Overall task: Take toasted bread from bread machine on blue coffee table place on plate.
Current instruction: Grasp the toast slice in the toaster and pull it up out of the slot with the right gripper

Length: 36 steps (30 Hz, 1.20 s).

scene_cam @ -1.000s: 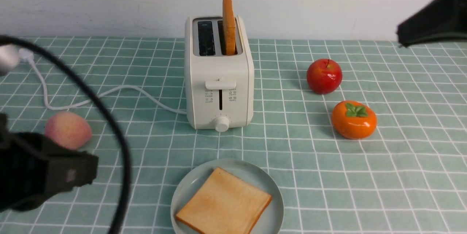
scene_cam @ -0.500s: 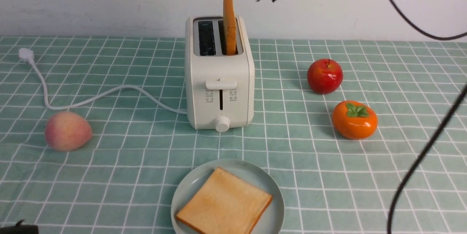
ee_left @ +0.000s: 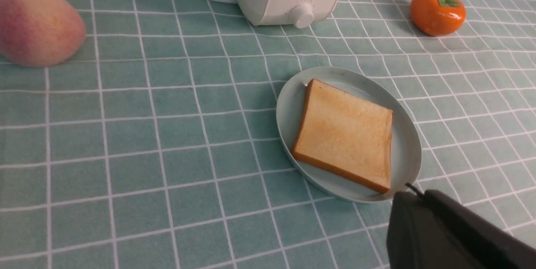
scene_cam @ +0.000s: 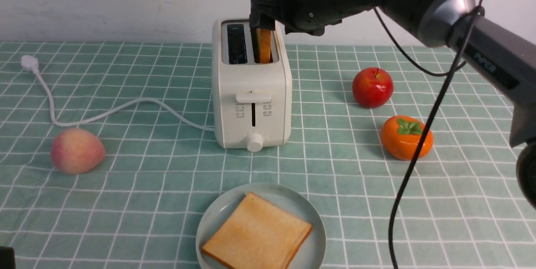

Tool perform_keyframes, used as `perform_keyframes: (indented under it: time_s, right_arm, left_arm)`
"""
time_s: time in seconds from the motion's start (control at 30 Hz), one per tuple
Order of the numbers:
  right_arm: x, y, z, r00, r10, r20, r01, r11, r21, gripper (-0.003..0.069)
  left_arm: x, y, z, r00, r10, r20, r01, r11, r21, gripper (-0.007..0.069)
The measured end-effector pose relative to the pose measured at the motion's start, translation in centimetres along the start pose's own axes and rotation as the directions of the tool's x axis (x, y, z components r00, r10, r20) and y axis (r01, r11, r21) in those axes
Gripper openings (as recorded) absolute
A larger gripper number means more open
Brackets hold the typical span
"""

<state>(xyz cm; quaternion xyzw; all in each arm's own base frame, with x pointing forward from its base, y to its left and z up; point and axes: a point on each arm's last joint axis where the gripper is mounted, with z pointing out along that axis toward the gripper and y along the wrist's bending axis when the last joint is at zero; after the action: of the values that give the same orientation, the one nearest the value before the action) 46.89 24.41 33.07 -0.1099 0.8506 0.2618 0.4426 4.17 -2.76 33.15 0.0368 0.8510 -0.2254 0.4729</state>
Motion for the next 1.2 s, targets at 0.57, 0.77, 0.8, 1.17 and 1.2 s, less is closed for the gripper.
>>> perform_keyframes:
  time_s: [0.57, 0.77, 0.8, 1.17, 1.2]
  right_arm:
    - [-3.0, 2.3, -4.7, 0.997, -0.070, 0.033, 0.070, 0.998, -0.006, 0.0094]
    - [-7.1, 7.1, -21.5, 0.974, -0.221, 0.050, 0.224, 0.974, -0.040, 0.0094]
    - [-6.9, 7.4, -23.8, 0.968, -0.248, 0.021, 0.249, 0.968, -0.024, 0.0094]
    - [-2.4, 7.1, -24.9, 0.963, -0.151, -0.223, 0.134, 0.987, -0.092, 0.0094]
    - [-1.3, 6.9, -23.8, 0.951, -0.136, -0.279, 0.108, 0.988, -0.114, 0.0094]
  left_arm:
    - [0.1, 0.1, 0.0, 1.000, 0.005, -0.012, -0.005, 1.000, -0.010, -0.0014]
    - [0.2, 0.1, 0.0, 1.000, 0.005, -0.016, -0.005, 1.000, -0.011, -0.0014]
    - [0.2, 0.1, 0.0, 1.000, 0.005, -0.017, -0.005, 1.000, -0.011, -0.0014]
    - [0.4, 0.0, 0.0, 0.999, -0.006, -0.046, 0.006, 1.000, -0.003, -0.0014]
    - [0.5, 0.0, 0.0, 0.999, -0.010, -0.049, 0.010, 1.000, 0.002, -0.0014]
